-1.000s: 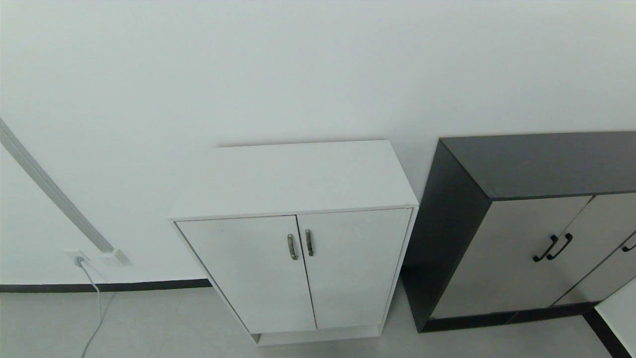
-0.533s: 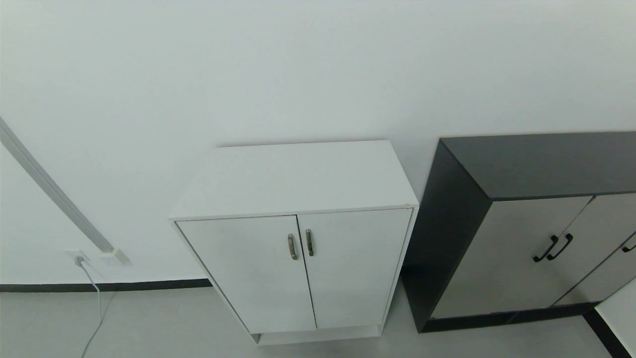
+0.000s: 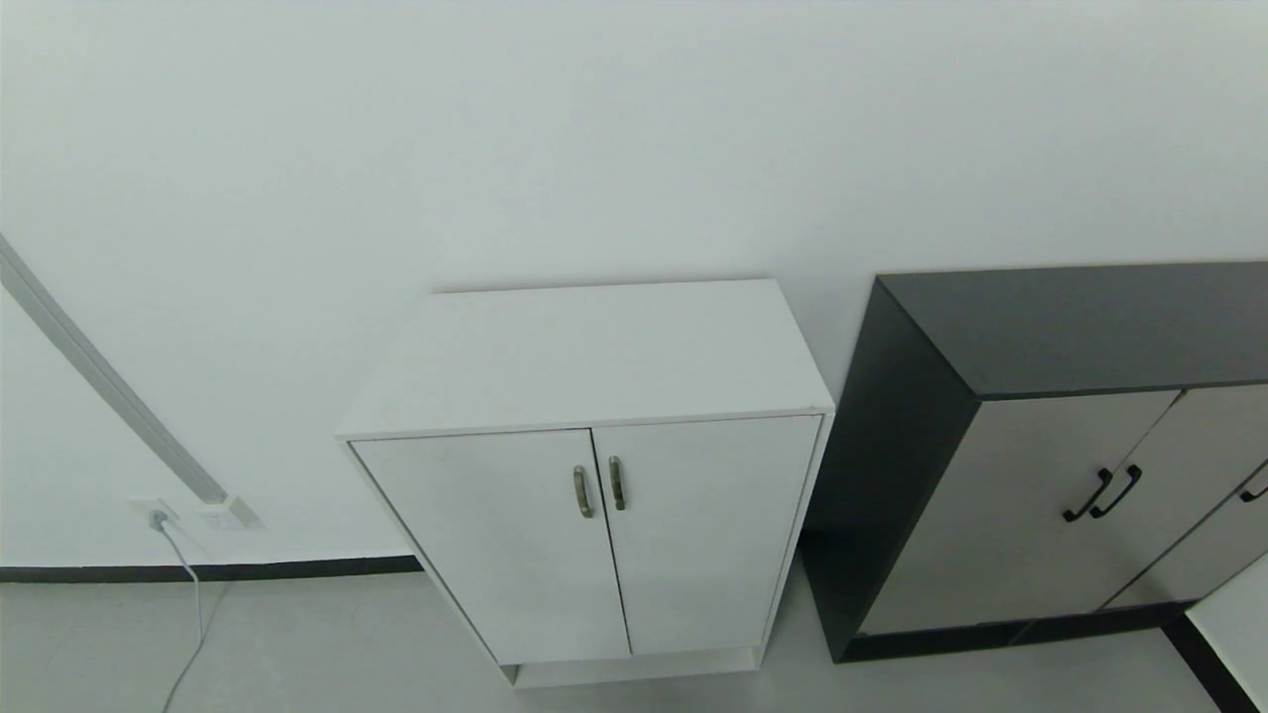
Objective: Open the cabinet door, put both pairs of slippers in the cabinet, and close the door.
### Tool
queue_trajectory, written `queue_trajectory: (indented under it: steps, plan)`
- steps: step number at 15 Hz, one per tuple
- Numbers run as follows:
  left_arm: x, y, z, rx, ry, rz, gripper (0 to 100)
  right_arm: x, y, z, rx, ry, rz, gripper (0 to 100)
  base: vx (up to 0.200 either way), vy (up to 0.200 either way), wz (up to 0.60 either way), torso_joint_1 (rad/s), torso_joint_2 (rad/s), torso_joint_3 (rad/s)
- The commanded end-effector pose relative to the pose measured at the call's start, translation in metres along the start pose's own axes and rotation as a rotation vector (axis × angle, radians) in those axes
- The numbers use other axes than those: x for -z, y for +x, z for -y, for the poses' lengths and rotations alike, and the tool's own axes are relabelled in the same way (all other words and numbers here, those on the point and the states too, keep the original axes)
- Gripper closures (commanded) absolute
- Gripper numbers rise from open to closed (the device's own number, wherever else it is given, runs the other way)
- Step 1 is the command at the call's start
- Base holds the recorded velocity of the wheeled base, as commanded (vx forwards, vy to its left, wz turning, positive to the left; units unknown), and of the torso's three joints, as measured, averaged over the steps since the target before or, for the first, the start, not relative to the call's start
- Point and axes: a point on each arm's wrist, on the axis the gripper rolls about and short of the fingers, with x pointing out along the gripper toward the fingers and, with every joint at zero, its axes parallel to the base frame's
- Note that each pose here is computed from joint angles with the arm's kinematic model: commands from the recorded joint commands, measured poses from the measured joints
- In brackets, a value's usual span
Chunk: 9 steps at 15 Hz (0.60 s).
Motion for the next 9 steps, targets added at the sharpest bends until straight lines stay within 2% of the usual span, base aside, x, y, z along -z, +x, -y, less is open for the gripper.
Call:
queue_trajectory:
  steps: [1, 5, 9]
  plan:
    - [-0.0001, 0.0000, 0.0000, 0.000, 0.000, 0.000, 100, -0.0001, -0.0013, -0.0009, 0.051, -0.014, 0.016, 100, 0.000, 0.000, 0.00, 0.000, 0.00, 0.000]
    - [-0.0001, 0.0000, 0.0000, -0.001, 0.000, 0.000, 100, 0.0027, -0.0076, -0.0025, 0.078, -0.016, 0.102, 100, 0.000, 0.000, 0.00, 0.000, 0.00, 0.000]
    - [-0.0001, 0.0000, 0.0000, -0.001, 0.000, 0.000, 100, 0.0019, -0.0080, -0.0007, 0.157, 0.115, 0.116, 100, 0.000, 0.000, 0.00, 0.000, 0.00, 0.000]
